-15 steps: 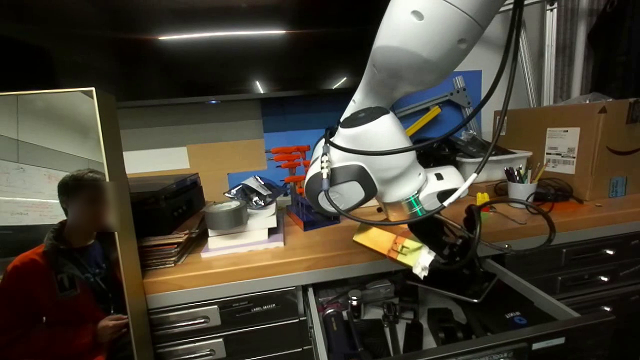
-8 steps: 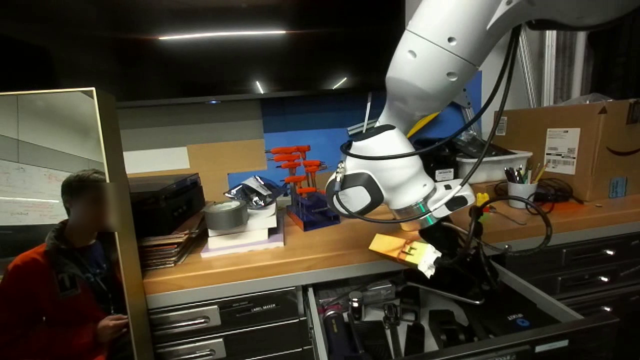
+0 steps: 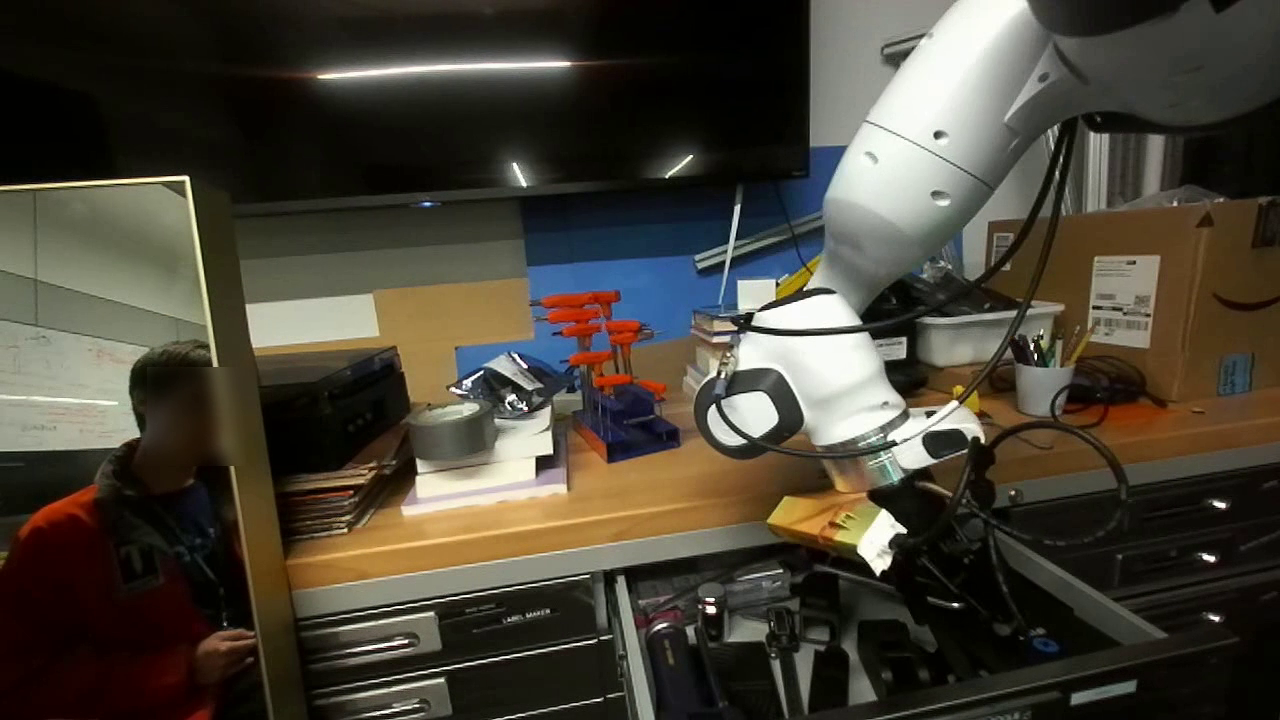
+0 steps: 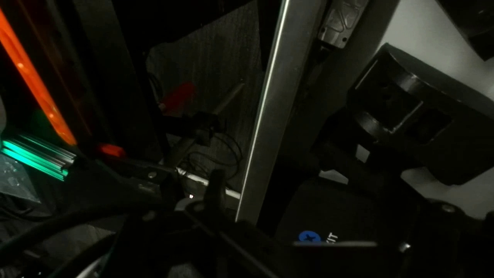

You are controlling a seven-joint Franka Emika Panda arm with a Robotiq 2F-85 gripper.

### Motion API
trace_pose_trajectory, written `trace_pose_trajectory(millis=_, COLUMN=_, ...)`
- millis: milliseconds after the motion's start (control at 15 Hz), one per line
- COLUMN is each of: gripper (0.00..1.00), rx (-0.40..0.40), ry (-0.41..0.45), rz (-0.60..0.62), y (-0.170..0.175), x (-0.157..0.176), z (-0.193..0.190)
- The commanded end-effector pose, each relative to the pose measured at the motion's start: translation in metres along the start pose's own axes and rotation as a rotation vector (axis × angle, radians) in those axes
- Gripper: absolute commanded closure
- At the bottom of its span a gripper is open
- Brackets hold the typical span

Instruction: Place the black objects inside the open drawer, push the drawer closed

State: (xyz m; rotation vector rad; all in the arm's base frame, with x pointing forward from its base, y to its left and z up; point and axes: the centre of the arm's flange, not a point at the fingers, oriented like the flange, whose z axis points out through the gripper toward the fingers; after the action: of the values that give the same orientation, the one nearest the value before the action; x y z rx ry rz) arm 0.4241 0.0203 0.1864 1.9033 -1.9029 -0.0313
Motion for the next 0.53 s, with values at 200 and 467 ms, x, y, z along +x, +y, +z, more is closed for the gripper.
trace_pose_trajectory(millis=200, gripper=0.0, rx=-0.049, ry=-0.126, rz=0.026, y=0.021, x=0.004, z=0.02)
trace_pose_trajectory(millis=467, gripper=0.0, rx=0.026, ry=-0.222, rz=0.001, y=0.027, x=0.003, z=0.046)
